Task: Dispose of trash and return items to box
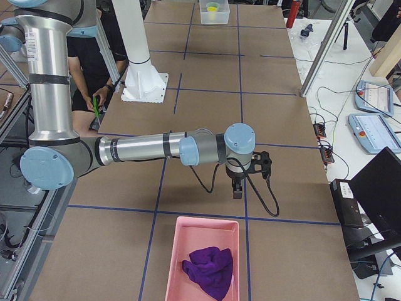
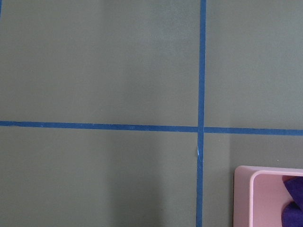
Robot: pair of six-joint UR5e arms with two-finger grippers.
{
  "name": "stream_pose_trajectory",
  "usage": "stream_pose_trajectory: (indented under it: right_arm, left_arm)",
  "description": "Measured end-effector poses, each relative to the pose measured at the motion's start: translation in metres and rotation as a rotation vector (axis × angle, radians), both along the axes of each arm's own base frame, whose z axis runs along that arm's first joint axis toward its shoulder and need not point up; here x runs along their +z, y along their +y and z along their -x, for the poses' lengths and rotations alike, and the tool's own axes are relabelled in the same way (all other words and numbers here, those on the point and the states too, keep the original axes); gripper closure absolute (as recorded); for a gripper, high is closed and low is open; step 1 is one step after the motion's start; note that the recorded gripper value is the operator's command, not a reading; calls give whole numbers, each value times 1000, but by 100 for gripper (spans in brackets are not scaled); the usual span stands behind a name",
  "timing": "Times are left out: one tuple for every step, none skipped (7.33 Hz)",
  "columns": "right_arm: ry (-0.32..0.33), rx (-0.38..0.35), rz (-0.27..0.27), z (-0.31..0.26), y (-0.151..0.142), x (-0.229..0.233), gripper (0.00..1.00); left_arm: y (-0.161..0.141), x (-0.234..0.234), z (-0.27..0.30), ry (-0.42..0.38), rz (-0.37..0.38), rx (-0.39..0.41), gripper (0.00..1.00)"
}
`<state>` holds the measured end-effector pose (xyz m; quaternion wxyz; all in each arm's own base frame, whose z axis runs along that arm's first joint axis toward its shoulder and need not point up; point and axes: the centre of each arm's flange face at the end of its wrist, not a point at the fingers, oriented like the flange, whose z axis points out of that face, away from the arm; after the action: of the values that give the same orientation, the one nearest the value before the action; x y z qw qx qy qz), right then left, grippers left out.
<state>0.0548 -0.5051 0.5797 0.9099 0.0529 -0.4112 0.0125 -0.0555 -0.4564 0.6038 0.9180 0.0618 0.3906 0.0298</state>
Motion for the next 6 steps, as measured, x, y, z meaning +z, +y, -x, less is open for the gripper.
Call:
stream_pose_trajectory:
  right_arm:
    - [1, -1, 0, 0, -1, 0, 0]
    - [2, -1, 1, 0, -1, 0, 0]
    - [2, 0, 1, 0, -1, 0, 0]
    - [3, 0, 1, 0, -1, 1, 0]
    - [3, 0, 1, 0, -1, 0, 0]
    - [2, -1, 1, 0, -1, 0, 0]
  left_arm:
    - [0, 3, 0, -1, 6, 0, 0]
    - [0, 9, 0, -1, 16, 1, 0]
    - [0, 14, 0, -2, 27, 0, 0]
    - [1, 19, 1, -2, 37, -1, 0]
    - [2, 21, 2, -4, 41, -4, 0]
    - [2, 23, 5, -18, 42, -8, 0]
